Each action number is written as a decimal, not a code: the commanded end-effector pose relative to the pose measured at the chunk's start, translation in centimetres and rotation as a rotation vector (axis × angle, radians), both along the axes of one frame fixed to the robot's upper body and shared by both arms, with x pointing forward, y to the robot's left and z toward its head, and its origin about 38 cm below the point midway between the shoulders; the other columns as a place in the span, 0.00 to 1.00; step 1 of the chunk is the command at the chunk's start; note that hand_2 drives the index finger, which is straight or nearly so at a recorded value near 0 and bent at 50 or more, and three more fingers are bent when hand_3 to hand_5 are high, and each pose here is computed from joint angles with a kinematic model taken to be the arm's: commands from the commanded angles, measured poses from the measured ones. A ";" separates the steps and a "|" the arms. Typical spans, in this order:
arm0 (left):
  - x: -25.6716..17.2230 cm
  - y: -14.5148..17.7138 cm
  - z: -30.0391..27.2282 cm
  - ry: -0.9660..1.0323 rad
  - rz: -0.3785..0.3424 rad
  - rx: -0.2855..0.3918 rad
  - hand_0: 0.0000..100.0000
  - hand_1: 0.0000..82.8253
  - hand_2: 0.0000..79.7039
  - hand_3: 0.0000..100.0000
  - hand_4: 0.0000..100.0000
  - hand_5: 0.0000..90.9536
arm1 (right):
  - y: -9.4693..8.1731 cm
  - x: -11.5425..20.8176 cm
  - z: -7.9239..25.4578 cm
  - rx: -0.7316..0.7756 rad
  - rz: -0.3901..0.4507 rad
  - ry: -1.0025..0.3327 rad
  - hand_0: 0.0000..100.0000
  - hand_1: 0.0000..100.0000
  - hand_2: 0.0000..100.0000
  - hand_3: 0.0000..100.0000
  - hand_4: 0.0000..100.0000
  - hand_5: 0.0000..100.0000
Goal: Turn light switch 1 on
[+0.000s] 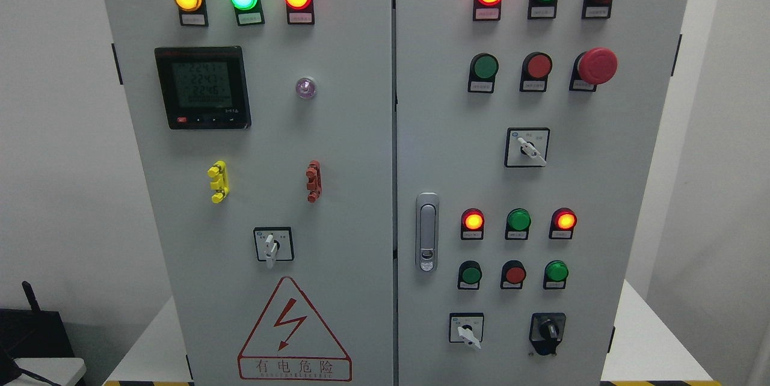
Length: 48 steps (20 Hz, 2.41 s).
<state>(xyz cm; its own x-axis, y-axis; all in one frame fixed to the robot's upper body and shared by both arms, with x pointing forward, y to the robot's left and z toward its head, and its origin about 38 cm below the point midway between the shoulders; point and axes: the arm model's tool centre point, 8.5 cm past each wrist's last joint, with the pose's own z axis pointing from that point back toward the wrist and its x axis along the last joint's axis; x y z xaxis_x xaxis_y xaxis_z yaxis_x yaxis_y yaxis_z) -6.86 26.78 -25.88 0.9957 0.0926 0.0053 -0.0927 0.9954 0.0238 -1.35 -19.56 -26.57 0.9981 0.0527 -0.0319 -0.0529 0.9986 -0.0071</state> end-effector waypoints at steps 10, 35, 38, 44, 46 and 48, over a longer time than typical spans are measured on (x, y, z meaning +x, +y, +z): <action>0.4 -0.4 -0.1 -0.009 -0.013 -0.008 0.35 0.00 0.00 0.00 0.00 0.00 | 0.0 0.0 0.0 0.001 -0.017 0.000 0.12 0.39 0.00 0.00 0.00 0.00; 13.4 21.6 12.1 -0.850 0.352 0.542 0.48 0.02 0.06 0.20 0.27 0.00 | 0.0 0.0 0.0 0.001 -0.018 0.000 0.12 0.39 0.00 0.00 0.00 0.00; 16.1 24.2 17.2 -1.057 0.294 0.633 0.50 0.00 0.15 0.25 0.32 0.00 | 0.0 0.0 0.0 0.001 -0.018 0.000 0.12 0.39 0.00 0.00 0.00 0.00; 22.4 25.1 27.5 -1.375 0.106 0.710 0.47 0.03 0.22 0.33 0.44 0.13 | 0.0 0.0 0.0 0.001 -0.017 0.000 0.12 0.39 0.00 0.00 0.00 0.00; 24.5 24.6 31.7 -1.493 0.030 0.733 0.43 0.05 0.24 0.34 0.45 0.15 | 0.0 0.0 0.0 0.001 -0.017 0.000 0.12 0.39 0.00 0.00 0.00 0.00; 26.0 24.0 34.6 -1.583 -0.002 0.753 0.38 0.09 0.28 0.36 0.46 0.17 | 0.0 0.0 0.0 0.001 -0.017 0.000 0.12 0.39 0.00 0.00 0.00 0.00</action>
